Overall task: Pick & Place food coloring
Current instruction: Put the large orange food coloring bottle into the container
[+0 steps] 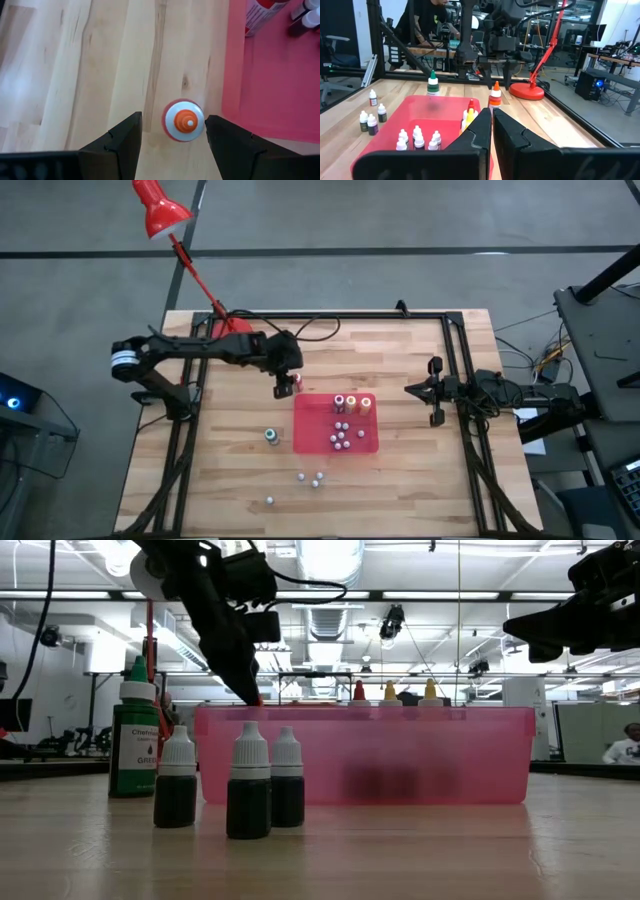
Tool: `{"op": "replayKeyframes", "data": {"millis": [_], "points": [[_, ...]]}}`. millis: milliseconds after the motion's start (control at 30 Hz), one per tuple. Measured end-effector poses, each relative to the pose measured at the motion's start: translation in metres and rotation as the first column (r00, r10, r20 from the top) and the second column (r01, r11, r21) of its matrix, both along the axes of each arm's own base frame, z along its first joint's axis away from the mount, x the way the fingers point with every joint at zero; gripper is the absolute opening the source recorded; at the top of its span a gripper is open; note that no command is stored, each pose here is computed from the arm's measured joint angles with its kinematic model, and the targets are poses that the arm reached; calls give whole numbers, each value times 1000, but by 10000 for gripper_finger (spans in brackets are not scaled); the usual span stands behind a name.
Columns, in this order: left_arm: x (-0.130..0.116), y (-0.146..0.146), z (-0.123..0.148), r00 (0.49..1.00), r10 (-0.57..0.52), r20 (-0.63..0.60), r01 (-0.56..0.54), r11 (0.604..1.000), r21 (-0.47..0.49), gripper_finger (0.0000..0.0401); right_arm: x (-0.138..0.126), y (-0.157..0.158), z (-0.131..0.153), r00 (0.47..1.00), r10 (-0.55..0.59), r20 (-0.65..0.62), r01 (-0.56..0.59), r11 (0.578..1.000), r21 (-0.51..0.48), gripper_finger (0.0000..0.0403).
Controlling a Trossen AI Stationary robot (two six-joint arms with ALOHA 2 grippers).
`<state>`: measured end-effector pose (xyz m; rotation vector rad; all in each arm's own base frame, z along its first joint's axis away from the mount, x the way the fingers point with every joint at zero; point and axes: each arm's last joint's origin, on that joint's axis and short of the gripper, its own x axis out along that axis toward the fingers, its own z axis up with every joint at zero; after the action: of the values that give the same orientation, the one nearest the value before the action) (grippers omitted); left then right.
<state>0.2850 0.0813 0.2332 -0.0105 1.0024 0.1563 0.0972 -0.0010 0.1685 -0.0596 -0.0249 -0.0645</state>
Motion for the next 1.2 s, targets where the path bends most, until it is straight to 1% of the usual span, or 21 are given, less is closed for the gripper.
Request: {"op": "replayKeyframes", "data": {"millis": [400,633,1200], "points": [[2,1,-3,1000,2,-4,-2,1000,-3,193,0,0,0,1000,0,0,0,1000,0,9],[3,0,-3,1000,-12,7,12,999,-39,193,0,0,0,1000,0,0,0,1000,0,8],[3,0,-4,1000,-12,22,13,999,-34,193,0,0,0,1000,0,0,0,1000,0,9]]}}
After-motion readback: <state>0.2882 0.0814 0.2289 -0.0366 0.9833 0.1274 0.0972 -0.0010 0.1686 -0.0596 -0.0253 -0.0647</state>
